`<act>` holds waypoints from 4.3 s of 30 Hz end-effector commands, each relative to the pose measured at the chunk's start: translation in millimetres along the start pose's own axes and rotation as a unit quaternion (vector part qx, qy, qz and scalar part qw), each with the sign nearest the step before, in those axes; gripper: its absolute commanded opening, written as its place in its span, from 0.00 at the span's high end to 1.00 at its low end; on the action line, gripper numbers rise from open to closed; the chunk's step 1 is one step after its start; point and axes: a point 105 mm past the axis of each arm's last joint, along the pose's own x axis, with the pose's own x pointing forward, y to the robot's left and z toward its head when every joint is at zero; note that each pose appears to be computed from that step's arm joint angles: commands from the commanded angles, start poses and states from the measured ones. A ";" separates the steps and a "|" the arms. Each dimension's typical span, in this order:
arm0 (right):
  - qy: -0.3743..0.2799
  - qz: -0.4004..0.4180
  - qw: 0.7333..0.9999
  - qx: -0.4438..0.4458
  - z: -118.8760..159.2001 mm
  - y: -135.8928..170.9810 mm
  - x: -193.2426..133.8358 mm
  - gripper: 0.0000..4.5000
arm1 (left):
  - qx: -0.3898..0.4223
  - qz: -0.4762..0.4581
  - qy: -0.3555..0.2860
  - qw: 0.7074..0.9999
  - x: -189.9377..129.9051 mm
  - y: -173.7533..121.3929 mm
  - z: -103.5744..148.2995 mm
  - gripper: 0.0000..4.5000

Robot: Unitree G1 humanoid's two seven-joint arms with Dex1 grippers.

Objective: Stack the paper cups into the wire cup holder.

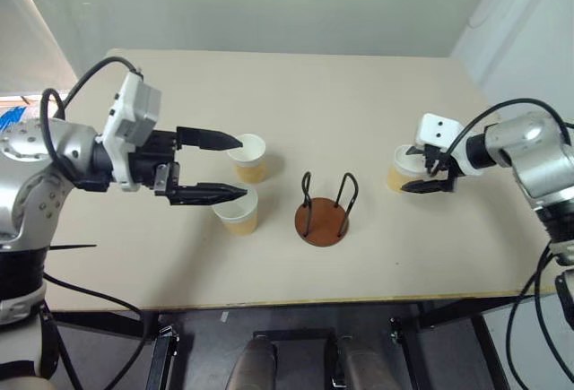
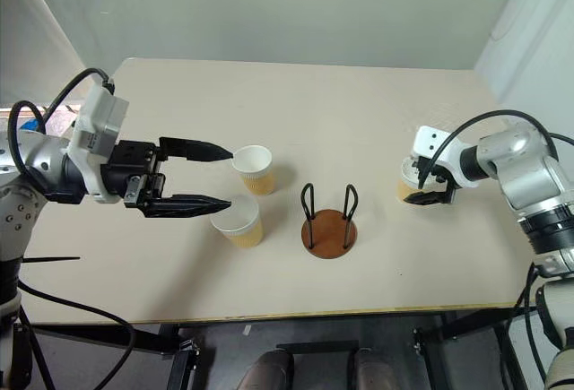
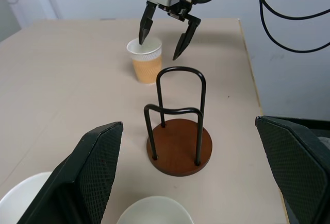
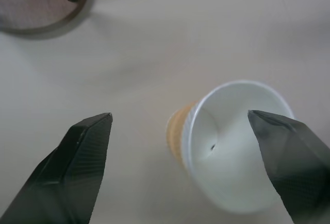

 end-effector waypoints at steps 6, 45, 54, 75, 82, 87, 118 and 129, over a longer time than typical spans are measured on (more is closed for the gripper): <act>0.029 0.005 0.999 -0.037 -3.4 -4.2 2.1 0.68 | 0.016 0.012 -0.007 1.000 -4.1 2.0 4.6 0.00; -0.079 0.150 0.944 -0.283 143.6 73.9 -49.7 1.00 | 0.059 -0.014 -0.008 0.998 -14.6 12.1 28.9 0.00; -0.086 0.168 0.938 -0.291 143.7 79.4 -34.3 0.72 | 0.055 -0.006 -0.013 0.998 -11.3 13.7 26.1 0.00; -0.342 0.082 0.934 0.068 175.0 46.3 -90.1 0.01 | 0.121 -0.067 0.200 0.970 -34.6 -19.4 -29.2 0.00; -0.349 0.129 0.925 0.080 163.2 75.6 -90.8 0.01 | 0.130 -0.088 0.204 0.966 -23.1 -16.8 -30.8 0.00; -0.335 0.141 0.928 0.075 155.0 86.3 -87.2 0.01 | 0.133 -0.124 0.208 0.961 -14.8 -17.5 -32.9 0.00; -0.309 0.124 0.940 0.077 142.9 86.0 -85.6 0.00 | 0.254 -0.178 0.269 0.912 18.1 7.1 -83.8 0.27; -0.285 0.134 0.949 0.013 128.7 95.2 -86.2 0.00 | 0.247 -0.172 0.258 0.918 21.6 8.6 -84.2 1.00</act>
